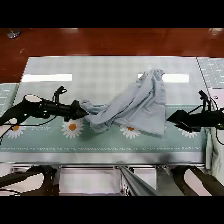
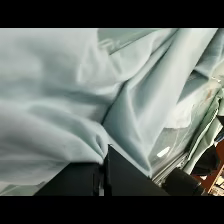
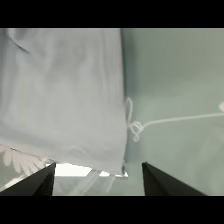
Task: Fold the shirts.
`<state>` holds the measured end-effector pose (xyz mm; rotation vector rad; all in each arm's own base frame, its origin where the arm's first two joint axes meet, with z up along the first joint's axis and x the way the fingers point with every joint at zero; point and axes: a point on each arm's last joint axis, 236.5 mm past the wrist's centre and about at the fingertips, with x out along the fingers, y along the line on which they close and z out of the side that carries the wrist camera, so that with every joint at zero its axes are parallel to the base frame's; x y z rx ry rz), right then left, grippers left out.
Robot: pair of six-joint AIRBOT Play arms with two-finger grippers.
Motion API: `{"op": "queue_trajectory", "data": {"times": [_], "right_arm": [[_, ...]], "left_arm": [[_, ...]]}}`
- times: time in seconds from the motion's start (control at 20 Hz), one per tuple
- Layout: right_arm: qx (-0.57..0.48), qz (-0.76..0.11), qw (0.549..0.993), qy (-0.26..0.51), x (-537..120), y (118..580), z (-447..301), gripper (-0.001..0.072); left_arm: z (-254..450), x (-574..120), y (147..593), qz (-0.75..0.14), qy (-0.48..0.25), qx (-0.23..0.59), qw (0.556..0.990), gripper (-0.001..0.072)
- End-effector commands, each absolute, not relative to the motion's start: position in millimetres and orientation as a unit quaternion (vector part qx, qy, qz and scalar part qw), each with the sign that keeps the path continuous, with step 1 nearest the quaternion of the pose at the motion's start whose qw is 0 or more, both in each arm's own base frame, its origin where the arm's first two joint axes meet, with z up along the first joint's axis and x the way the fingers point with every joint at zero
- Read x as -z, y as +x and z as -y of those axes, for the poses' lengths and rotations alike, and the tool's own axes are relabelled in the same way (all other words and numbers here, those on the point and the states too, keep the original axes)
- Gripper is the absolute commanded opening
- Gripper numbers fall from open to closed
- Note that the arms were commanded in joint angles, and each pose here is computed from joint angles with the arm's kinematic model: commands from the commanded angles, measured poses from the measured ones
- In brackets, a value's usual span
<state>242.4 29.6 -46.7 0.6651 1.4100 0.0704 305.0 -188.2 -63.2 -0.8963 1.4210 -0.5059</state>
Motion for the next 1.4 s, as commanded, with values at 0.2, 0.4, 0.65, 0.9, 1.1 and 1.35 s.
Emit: {"op": "queue_trajectory", "data": {"times": [0.2,0.4,0.65,0.9,1.1,1.35], "right_arm": [[-0.04,-0.718,0.633,0.286,85,204,-57,0.0622],[-0.062,-0.705,0.647,0.284,86,238,-78,0.0622],[-0.055,-0.735,0.617,0.276,101,242,-85,0.0622],[-0.076,-0.72,0.607,0.326,98,254,-106,0.0622],[-0.077,-0.701,0.612,0.358,96,268,-114,0.0621],[-0.083,-0.689,0.605,0.389,97,283,-123,0.0621]], "left_arm": [[194,49,323,-0.595,-0.393,0.243,0.658,0.0024],[195,49,321,-0.597,-0.393,0.246,0.654,0.0024],[195,48,320,-0.598,-0.393,0.248,0.653,0.0024],[195,49,320,-0.597,-0.391,0.249,0.655,0.0024],[195,49,320,-0.597,-0.391,0.249,0.654,0.0024],[194,49,322,-0.595,-0.388,0.249,0.659,0.0024]]}}
